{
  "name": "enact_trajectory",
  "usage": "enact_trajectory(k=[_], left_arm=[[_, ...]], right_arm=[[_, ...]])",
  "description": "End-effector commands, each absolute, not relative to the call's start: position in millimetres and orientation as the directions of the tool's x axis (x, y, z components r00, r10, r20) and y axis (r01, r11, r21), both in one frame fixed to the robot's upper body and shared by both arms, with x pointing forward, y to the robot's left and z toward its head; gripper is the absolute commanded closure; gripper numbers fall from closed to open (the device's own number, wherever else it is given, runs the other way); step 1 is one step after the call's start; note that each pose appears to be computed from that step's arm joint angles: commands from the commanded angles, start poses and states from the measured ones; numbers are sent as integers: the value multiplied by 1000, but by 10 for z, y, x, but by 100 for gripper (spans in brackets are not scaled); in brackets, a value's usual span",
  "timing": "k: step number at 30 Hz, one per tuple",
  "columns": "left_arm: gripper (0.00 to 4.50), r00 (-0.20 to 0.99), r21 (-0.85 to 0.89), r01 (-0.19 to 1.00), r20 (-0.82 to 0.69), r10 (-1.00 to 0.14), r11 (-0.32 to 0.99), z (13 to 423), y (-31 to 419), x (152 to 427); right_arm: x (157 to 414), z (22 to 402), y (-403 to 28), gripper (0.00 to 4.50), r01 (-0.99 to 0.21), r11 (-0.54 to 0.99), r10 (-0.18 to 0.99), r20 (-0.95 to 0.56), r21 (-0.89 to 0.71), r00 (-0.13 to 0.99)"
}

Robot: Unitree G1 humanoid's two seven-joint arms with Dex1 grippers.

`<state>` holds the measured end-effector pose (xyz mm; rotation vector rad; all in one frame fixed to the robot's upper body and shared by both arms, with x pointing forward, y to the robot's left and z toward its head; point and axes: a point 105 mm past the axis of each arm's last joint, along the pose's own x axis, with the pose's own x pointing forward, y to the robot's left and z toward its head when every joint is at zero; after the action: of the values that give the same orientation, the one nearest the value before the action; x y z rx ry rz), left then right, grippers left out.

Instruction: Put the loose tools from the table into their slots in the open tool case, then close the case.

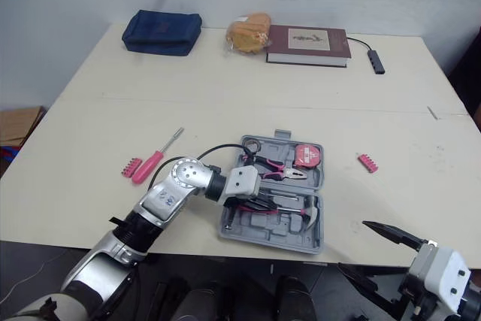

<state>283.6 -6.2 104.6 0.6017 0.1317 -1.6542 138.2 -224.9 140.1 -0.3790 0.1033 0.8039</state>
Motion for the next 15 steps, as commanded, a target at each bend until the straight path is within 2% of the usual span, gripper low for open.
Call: enact_trajectory(k=[1, 6, 15], left_arm=[[449, -40, 193, 964, -577, -816, -183, 790, 22, 2835], [449, -58, 149, 968, -654, -754, -204, 652, 54, 2820], [449, -101, 27, 978, -804, -586, -205, 154, 261, 2766]], right_arm=[[1363, 1428, -2278, 0, -709, 633, 673, -232, -313, 703], [1375, 1429, -2277, 0, -705, 636, 671, -226, -314, 706], [1376, 1435, -2257, 0, -699, 641, 667, -221, -316, 711]])
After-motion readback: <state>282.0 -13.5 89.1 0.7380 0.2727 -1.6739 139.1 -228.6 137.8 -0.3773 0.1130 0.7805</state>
